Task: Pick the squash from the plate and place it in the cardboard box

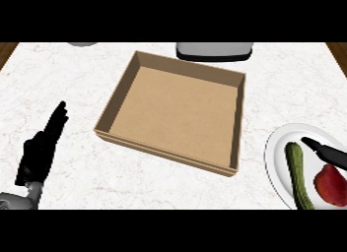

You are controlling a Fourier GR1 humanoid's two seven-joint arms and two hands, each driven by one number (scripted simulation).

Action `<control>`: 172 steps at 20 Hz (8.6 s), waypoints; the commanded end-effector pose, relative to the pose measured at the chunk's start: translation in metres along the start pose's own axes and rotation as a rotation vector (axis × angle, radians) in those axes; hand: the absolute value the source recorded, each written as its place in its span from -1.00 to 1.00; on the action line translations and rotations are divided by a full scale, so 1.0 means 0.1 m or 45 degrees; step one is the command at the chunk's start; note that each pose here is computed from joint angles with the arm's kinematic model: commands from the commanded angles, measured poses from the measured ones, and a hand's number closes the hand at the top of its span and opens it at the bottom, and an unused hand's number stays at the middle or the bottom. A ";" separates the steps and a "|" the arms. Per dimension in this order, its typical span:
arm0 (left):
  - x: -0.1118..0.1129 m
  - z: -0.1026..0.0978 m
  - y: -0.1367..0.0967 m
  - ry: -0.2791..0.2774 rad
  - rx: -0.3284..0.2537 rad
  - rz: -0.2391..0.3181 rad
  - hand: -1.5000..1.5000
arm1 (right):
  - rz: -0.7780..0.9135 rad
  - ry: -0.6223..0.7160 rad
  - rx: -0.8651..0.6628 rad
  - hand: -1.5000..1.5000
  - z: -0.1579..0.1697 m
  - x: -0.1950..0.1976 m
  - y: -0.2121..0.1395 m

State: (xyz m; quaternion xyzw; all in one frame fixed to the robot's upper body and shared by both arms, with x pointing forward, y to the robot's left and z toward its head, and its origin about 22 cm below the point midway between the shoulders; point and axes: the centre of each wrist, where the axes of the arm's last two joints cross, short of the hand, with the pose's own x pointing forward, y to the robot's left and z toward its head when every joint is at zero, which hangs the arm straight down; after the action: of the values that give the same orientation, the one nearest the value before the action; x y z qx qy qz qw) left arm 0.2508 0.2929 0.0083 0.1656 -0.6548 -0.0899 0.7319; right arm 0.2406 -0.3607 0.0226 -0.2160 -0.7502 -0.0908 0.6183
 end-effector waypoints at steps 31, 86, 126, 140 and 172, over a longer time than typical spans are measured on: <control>-0.10 -0.04 -0.07 -0.006 0.013 0.003 0.00 | 1.189 0.607 0.963 -1.00 0.21 0.70 -0.05; 0.08 0.01 -0.02 0.001 0.025 -0.009 0.00 | 1.347 0.344 0.722 1.00 0.26 0.13 0.35; 0.17 0.15 -0.03 -0.008 -0.010 -0.015 0.00 | 0.546 -0.837 1.386 1.00 -1.26 2.18 2.41; -0.07 0.11 -0.14 -0.025 -0.012 -0.016 0.00 | 0.810 -0.693 1.531 1.00 -0.65 1.71 3.44; 0.21 -0.02 -0.17 -0.064 -0.036 -0.004 0.00 | -0.195 -0.125 0.802 -1.00 -2.03 1.31 1.66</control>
State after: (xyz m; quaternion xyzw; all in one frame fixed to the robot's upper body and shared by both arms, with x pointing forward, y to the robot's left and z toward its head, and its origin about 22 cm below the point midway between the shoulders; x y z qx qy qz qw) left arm 0.2499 0.2761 0.0148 0.1558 -0.6685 -0.1069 0.7193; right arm 0.4776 -0.2120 0.1646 0.0453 -0.7829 0.1453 0.6032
